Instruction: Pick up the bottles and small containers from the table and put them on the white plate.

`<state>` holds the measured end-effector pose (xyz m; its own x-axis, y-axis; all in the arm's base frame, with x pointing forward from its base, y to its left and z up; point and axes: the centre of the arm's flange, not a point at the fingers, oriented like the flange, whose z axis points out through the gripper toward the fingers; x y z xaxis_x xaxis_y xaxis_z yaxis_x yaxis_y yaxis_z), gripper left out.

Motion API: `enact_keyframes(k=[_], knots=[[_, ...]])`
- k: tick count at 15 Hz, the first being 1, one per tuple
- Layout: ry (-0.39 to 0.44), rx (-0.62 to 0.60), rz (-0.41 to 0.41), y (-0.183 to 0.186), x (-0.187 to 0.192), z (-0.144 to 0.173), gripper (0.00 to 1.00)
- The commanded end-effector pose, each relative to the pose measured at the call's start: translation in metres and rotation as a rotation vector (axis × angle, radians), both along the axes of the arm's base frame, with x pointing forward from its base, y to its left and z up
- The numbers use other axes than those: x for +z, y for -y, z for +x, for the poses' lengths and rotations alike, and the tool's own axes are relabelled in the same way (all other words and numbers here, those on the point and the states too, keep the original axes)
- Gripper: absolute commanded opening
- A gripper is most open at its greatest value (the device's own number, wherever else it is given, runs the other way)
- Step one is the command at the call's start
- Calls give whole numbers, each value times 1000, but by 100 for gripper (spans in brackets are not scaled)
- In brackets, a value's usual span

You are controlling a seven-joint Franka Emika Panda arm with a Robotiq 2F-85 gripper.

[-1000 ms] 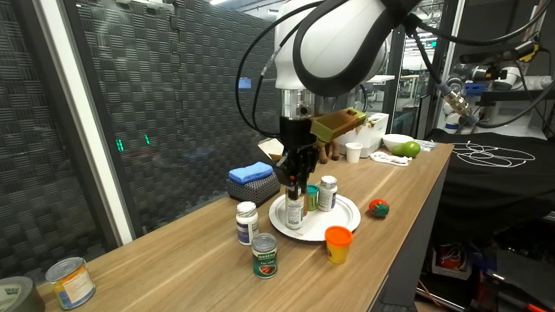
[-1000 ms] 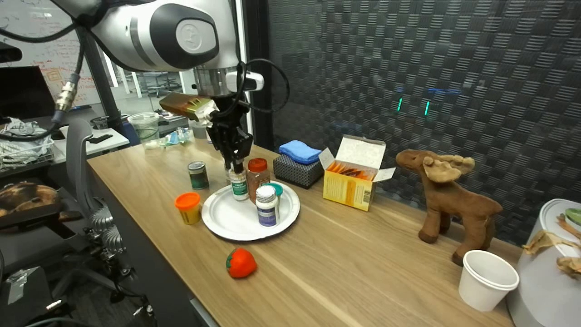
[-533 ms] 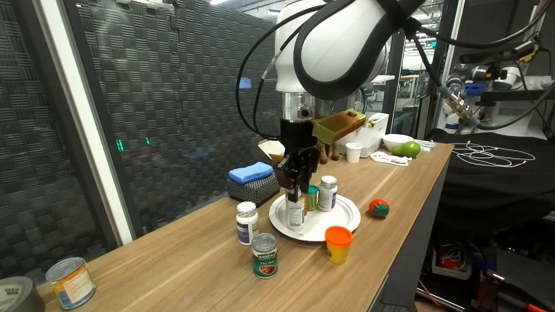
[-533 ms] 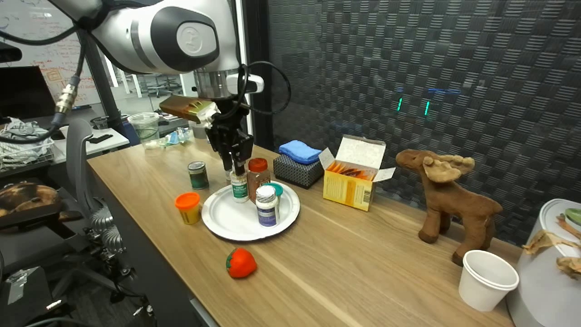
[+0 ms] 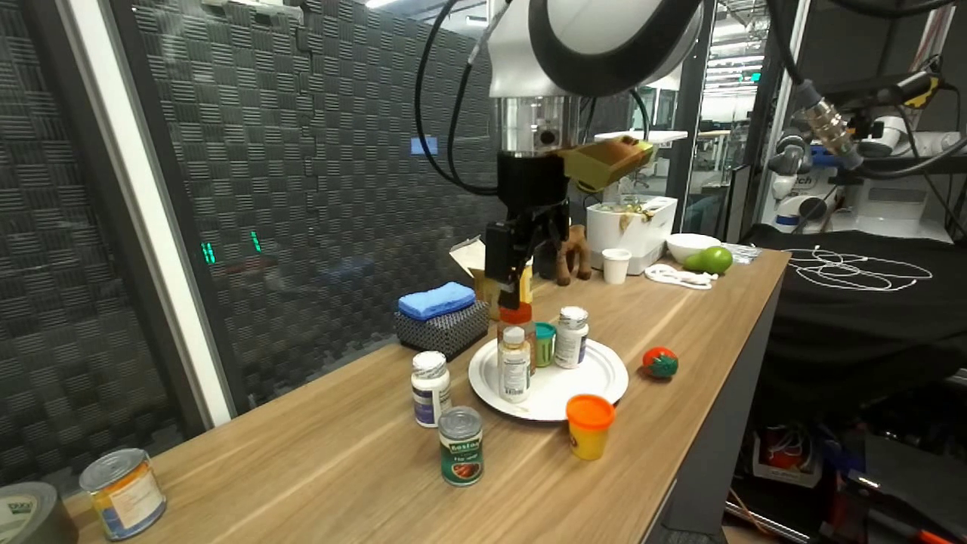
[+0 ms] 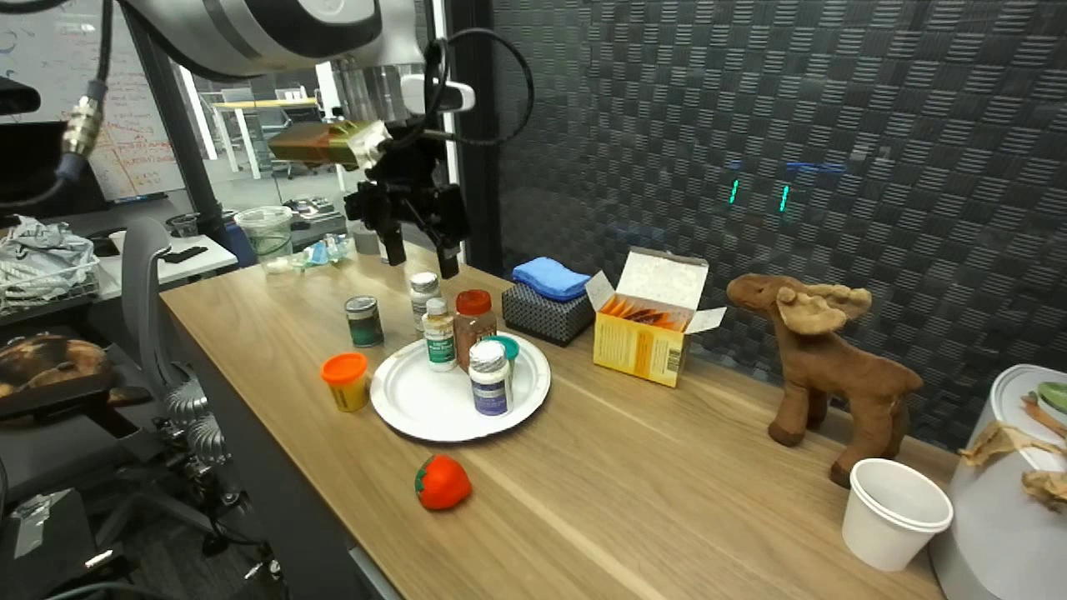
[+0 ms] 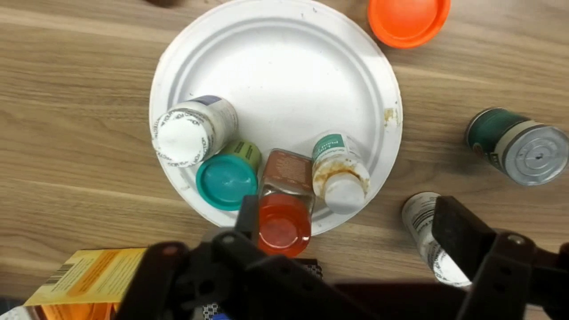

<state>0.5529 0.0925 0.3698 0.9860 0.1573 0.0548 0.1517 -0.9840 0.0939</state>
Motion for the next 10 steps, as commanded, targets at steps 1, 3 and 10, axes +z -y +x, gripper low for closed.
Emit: enact_keyframes(k=[1, 3, 10], knots=[[-14, 66, -9, -21, 37, -12, 100], [-28, 91, -6, -40, 38, -9, 100], [4, 161, 27, -102, 23, 15, 100]])
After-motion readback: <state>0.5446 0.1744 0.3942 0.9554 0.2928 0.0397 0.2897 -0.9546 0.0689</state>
